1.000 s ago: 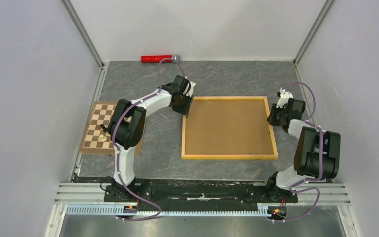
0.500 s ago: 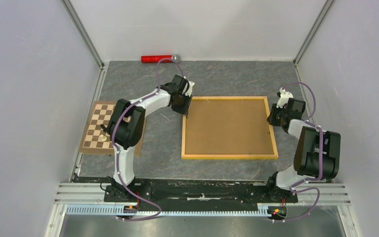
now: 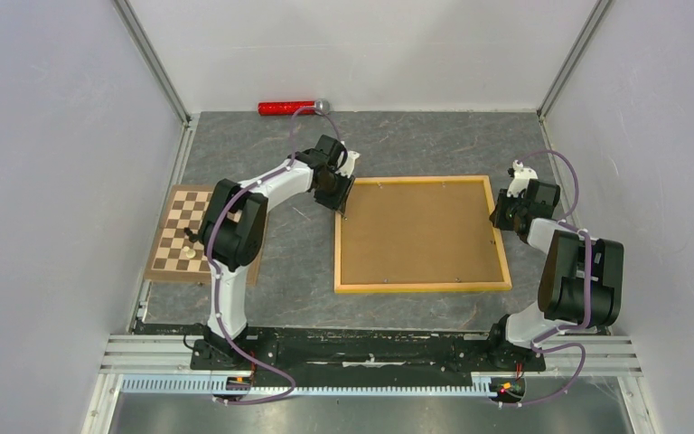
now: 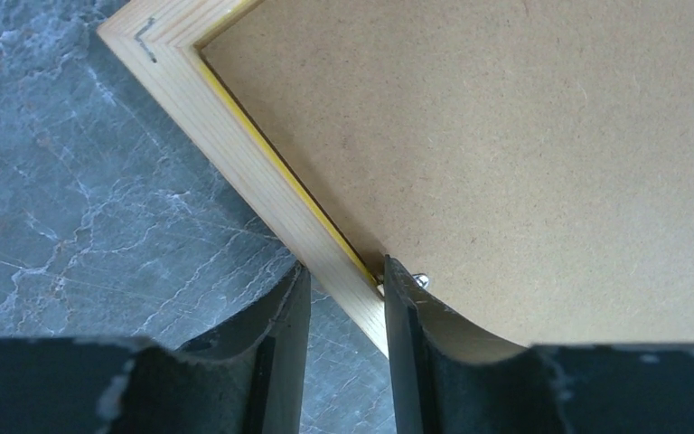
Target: Put the photo into the frame
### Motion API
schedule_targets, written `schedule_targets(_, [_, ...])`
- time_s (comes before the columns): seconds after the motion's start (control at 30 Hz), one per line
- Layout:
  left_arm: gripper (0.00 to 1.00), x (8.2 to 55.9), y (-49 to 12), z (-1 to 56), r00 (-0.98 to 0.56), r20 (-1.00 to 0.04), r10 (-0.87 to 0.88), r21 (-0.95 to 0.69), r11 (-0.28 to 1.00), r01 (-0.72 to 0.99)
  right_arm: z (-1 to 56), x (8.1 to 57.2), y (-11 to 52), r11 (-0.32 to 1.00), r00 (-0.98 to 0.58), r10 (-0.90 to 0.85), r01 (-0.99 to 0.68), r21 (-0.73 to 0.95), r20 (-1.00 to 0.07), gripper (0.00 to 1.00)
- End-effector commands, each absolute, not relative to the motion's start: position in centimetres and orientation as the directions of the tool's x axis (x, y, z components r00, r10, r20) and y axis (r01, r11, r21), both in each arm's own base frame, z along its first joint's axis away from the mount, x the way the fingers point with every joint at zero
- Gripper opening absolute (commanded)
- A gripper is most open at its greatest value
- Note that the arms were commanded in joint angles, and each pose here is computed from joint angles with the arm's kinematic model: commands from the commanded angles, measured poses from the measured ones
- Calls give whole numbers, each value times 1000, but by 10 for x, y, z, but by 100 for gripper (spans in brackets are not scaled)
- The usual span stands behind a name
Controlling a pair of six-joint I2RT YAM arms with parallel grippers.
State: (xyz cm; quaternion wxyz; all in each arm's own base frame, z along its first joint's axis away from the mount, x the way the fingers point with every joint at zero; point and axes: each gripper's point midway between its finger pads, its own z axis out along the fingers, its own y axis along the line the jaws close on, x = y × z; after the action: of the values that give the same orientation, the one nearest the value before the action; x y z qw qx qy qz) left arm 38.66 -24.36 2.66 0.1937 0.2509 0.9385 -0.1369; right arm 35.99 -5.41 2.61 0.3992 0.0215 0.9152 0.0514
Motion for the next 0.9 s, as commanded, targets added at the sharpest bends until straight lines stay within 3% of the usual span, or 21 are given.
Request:
schedule_targets(0.0, [43,352,-267,12,-756,-353,552,-247,724,644,29,368,-48,990,-667,78,-32,134,-741,0])
schedule_targets(0.13, [53,355,-268,8,-783,-334,525,-250,751,611,30,369,-48,991,-664,79,-31,133,-743,0])
schedule_targets(0.57, [54,360,-263,7,-793,-335,510,-217,777,591,29,369,-47,990,-667,81,-31,137,-741,0])
schedule_targets(0.87, [71,384,-266,40,-762,-431,484,-175,783,597,31,369,-48,991,-663,74,-34,129,-745,0])
